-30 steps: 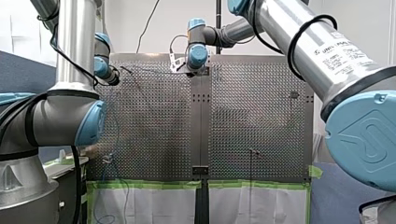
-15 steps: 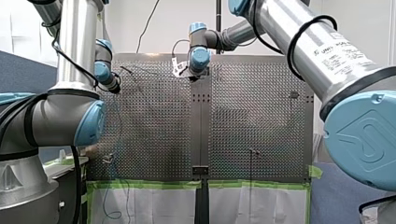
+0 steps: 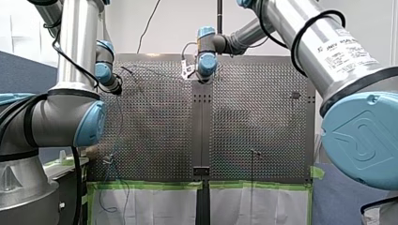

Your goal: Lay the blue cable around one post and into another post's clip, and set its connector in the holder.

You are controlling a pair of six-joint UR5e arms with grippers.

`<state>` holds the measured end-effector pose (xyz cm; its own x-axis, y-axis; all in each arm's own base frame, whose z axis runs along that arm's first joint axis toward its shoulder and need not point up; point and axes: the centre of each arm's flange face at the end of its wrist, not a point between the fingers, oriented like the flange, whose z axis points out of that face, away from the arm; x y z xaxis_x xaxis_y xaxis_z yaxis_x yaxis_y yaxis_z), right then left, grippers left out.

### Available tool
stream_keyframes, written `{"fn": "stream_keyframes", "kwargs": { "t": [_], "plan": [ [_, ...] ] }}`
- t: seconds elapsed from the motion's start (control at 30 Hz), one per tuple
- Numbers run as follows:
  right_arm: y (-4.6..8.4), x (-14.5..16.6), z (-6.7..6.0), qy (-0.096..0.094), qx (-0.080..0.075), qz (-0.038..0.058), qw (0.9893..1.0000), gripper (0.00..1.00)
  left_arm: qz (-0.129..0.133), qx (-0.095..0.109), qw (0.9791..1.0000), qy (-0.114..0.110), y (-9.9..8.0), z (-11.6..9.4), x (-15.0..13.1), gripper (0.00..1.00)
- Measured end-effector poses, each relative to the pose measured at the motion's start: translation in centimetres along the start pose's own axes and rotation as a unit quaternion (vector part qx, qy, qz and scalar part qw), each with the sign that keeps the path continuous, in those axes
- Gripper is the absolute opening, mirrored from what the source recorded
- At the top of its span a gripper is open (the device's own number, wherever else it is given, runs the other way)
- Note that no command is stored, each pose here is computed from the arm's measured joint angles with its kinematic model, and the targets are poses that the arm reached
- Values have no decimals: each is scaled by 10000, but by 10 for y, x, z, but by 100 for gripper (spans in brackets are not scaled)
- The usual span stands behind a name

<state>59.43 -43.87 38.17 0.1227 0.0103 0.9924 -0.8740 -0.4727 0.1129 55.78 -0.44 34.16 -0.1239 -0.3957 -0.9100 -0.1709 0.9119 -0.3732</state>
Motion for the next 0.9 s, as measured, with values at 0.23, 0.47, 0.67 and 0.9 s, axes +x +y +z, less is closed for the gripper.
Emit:
{"fn": "stream_keyframes", "kwargs": {
  "t": [0.23,0.47,0.67,0.9],
  "plan": [
    [10,-22,0,45,-153,126,9998,0,4,-5,10000,7,0,0,1,100],
    [15,-47,-1,55,-282,248,9993,0,17,-20,10000,14,0,0,1,100],
    [18,-76,-1,-9,-424,302,9986,0,24,-24,10000,18,0,0,1,100],
    [20,-110,-4,-59,-488,413,9979,0,29,-28,10000,15,0,-1,1,100]
  ]
}}
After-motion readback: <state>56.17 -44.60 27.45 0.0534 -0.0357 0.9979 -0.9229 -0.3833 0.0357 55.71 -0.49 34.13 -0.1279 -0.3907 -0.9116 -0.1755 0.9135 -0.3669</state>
